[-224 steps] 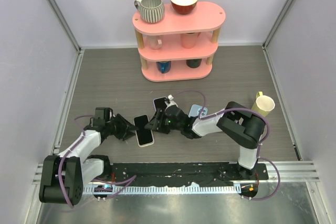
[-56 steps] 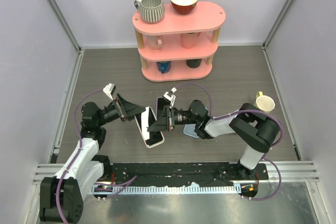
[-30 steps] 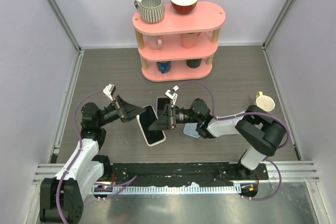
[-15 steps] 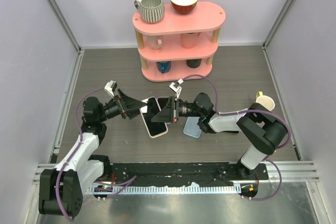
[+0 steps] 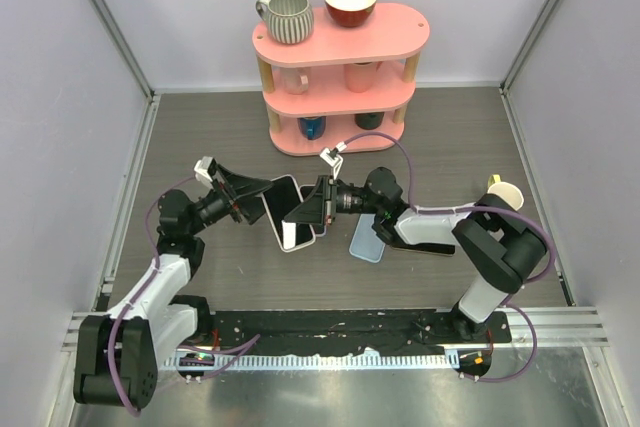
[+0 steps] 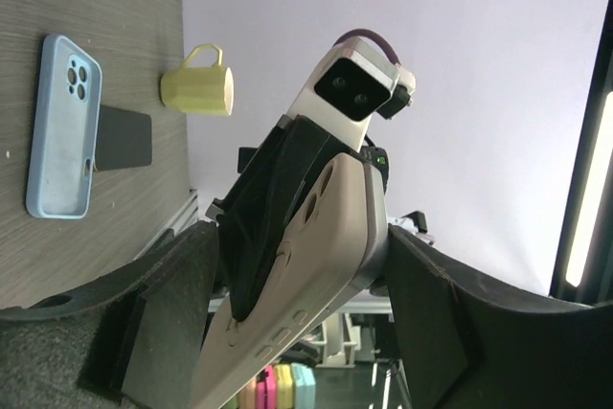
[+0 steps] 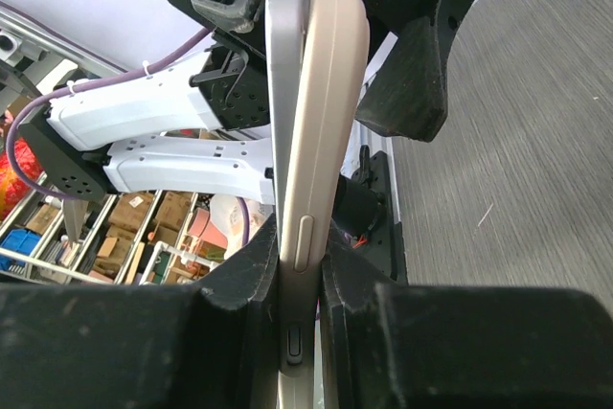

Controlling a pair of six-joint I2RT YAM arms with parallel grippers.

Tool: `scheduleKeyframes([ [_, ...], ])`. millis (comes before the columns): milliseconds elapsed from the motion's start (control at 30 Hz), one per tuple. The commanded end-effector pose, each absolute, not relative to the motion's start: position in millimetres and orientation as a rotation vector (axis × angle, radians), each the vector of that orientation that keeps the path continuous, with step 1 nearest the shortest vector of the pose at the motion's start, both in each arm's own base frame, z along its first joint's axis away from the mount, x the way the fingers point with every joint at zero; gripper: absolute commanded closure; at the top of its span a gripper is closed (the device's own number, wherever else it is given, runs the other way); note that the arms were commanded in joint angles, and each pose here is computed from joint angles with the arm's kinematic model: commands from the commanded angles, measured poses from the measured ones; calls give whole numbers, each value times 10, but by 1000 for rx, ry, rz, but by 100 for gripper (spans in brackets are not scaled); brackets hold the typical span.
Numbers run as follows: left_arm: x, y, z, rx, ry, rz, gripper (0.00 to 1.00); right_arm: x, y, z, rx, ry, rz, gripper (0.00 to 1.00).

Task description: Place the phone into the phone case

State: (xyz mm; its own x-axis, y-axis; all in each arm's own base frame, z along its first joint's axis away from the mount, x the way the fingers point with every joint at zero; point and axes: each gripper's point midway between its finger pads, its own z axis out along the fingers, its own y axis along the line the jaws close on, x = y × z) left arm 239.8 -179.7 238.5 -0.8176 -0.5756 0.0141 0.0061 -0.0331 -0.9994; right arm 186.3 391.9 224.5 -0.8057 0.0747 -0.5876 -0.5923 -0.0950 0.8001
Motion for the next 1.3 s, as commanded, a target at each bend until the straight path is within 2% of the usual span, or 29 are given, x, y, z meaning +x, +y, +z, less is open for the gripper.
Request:
scheduleKeyframes([
  [0,2467,-1758,2465,-659,1775,-1917,25,1953,3985,2474,-623,1592,1934,96],
  [100,2504,-1768,2521,-611,1773,-1901,18,1991,3985,2450,-617,1594,1936,96],
  [200,2537,-1788,2524,-587,1788,-1900,18,2008,4007,2439,-619,1597,1948,96],
  [467,2518,-1797,2313,-615,1865,-1860,31,2070,4028,2370,-591,1594,1949,97],
  [767,2578,-1838,2198,-578,1930,-1856,37,2026,4038,2334,-612,1585,1985,96],
  [833,2579,-1843,2236,-576,1910,-1884,35,2020,4031,2300,-607,1592,1986,96],
  [967,2576,-1841,2373,-536,1855,-1911,22,2014,4025,2241,-600,1606,1989,96],
  [1033,2583,-1833,2377,-549,1849,-1904,20,1999,4034,2226,-604,1608,1995,96],
  [1267,2610,-1794,2225,-664,1859,-1869,25,1988,4006,2179,-601,1606,1995,96],
])
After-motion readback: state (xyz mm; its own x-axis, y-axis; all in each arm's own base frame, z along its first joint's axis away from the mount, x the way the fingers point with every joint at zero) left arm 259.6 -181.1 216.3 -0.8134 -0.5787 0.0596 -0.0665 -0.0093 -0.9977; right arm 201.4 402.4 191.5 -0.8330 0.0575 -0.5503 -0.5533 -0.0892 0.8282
